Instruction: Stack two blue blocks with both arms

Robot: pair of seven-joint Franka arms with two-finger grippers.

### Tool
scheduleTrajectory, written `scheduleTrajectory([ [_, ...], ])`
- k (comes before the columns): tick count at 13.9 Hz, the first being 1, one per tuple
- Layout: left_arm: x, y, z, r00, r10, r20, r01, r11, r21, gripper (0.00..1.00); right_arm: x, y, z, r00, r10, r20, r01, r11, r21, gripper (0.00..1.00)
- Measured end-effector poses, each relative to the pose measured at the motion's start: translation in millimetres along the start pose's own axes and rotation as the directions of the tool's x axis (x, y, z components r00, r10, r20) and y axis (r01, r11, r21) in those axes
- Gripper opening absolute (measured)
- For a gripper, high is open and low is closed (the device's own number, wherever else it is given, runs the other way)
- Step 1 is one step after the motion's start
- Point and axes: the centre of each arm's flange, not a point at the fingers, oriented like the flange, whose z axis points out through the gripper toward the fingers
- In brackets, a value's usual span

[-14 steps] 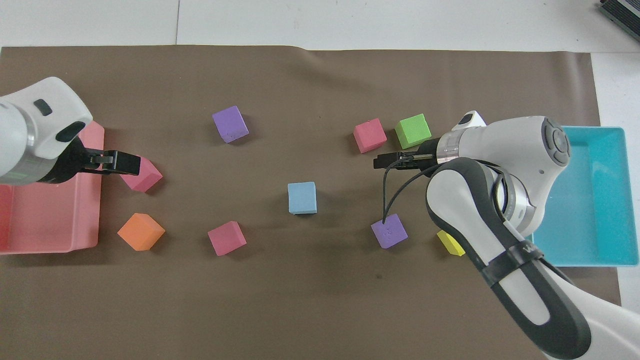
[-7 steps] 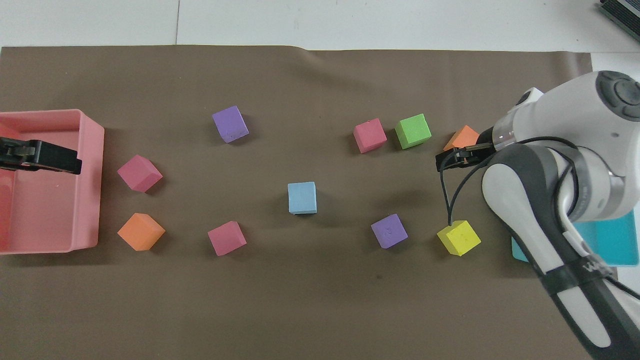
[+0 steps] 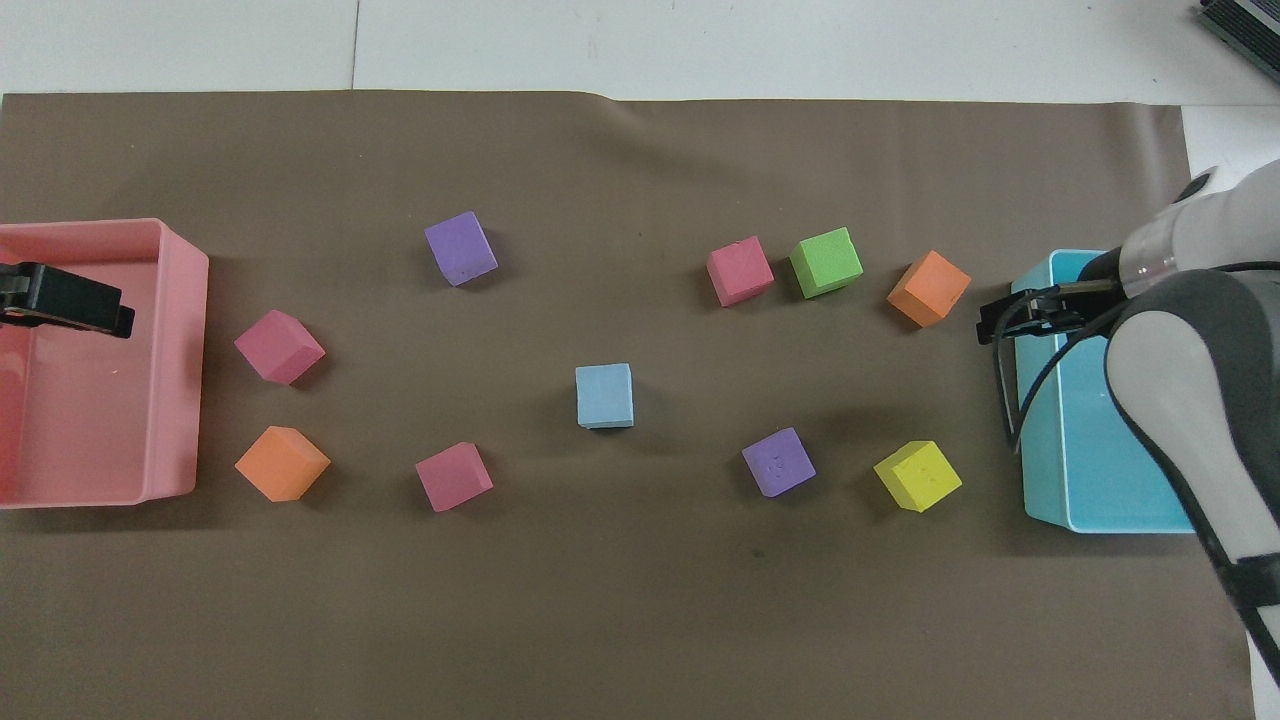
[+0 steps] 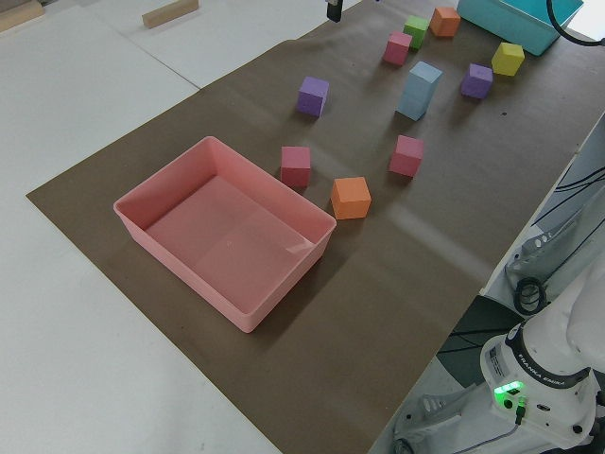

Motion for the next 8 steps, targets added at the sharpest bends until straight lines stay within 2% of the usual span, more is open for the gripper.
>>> scheduleTrajectory([
  [5, -7, 3, 4, 1.000, 0.005, 0.012, -0.005, 1.000, -0.001, 1.00, -24, 14, -79, 1.000, 0.016, -0.009, -0.016, 0.999, -0.037, 1.00],
  [8, -8, 3, 6, 1.000, 0.004, 0.017, -0.004, 1.000, -0.002, 1.00, -31, 15, -105, 1.000, 0.017, -0.008, -0.017, 0.998, -0.067, 1.00],
])
